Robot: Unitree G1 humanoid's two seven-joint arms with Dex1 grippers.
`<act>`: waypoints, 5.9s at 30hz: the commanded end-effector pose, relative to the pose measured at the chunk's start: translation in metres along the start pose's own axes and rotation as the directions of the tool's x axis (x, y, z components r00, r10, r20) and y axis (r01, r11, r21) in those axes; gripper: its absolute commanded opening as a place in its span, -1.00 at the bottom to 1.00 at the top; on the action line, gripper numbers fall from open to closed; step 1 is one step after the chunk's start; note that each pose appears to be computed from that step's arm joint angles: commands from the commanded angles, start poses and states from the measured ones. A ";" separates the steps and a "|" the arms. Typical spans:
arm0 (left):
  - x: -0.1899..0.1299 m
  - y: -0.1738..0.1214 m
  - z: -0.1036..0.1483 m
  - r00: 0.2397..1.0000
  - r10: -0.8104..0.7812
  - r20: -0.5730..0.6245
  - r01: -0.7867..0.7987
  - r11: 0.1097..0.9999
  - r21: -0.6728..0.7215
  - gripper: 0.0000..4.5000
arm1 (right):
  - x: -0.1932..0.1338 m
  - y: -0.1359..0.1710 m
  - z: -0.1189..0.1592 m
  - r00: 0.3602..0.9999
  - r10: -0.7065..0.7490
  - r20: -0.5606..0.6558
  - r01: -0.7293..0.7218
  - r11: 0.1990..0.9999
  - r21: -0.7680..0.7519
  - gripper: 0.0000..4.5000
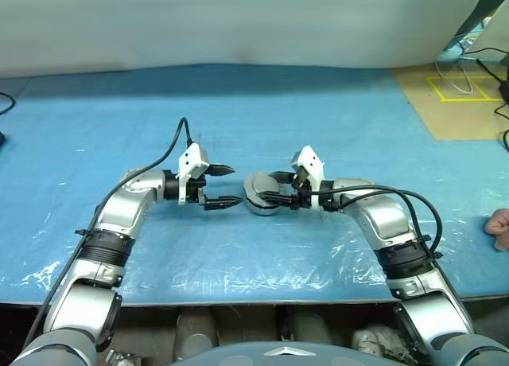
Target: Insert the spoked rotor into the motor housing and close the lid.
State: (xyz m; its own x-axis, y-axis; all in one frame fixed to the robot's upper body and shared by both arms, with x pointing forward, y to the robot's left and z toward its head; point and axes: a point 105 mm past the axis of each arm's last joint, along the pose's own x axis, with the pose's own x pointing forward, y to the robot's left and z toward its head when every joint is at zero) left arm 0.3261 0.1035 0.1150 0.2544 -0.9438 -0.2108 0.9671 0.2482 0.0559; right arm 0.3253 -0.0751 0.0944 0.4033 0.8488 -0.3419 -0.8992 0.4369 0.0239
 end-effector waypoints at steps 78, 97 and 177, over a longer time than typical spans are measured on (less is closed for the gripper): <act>0.003 0.006 0.006 0.999 0.013 0.034 -0.015 0.999 0.052 1.00 | 0.029 0.003 -0.124 0.886 -0.107 -0.450 0.272 0.908 0.318 0.32; -0.001 0.009 0.009 0.998 0.014 0.065 -0.016 0.999 0.029 1.00 | 0.021 -0.019 -0.144 0.774 -0.324 -0.545 0.443 0.891 0.098 0.32; -0.034 0.026 0.004 0.993 0.117 -0.012 -0.116 0.993 0.035 1.00 | 0.035 -0.012 0.039 0.984 -0.078 0.159 0.068 0.995 0.068 0.32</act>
State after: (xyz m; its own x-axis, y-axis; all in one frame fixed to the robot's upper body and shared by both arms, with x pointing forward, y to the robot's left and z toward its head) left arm 0.3430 0.1432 0.1156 0.3664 -0.9004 -0.2347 0.9302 0.3604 0.0695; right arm 0.3561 -0.0428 0.1091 0.5078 0.8348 -0.2126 -0.8391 0.5352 0.0973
